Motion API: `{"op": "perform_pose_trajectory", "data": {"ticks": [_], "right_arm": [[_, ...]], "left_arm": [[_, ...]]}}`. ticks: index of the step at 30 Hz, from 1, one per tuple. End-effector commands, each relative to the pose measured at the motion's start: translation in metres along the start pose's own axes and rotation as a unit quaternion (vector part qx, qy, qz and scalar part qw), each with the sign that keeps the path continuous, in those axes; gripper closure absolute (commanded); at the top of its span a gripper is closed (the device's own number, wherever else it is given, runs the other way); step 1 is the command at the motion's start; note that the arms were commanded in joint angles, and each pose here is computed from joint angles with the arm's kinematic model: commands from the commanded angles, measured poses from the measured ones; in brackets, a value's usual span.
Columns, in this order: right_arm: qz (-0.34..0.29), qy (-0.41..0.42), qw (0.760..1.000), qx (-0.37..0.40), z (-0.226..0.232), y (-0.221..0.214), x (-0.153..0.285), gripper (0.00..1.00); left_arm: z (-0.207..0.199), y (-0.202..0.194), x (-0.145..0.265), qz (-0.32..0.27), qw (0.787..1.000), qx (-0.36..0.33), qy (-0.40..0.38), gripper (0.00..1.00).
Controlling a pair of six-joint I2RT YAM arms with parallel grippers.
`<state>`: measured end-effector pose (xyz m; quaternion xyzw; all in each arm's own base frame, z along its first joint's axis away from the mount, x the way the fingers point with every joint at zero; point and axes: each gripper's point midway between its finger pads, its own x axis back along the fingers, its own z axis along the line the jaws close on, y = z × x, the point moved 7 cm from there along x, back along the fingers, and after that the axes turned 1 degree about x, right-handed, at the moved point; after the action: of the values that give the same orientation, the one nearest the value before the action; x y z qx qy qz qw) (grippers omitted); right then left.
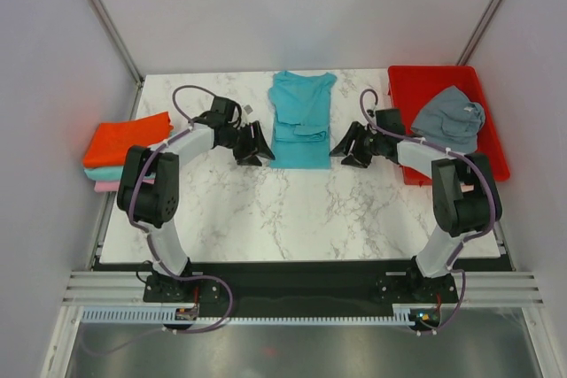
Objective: Fold and stack the t-shirts
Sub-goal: Fold the tshirt
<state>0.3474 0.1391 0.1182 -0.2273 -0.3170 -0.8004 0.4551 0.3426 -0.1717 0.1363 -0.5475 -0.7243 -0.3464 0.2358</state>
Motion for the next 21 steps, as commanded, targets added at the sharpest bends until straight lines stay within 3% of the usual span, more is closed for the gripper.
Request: {"op": "perform_pose_trajectory", "data": {"ticks": [1,21], "right_arm": [[0.011,0.018,1.000,-0.019,0.002,-0.005,-0.002,0.38],[0.063,0.009,0.997,-0.041,-0.009,-0.016,-0.047,0.39]], "left_arm": [[0.007,-0.004,-0.011,0.028,0.999,0.012,-0.024,0.39],[0.031,0.015,-0.059,0.054,0.997,0.054,-0.014,0.45]]}}
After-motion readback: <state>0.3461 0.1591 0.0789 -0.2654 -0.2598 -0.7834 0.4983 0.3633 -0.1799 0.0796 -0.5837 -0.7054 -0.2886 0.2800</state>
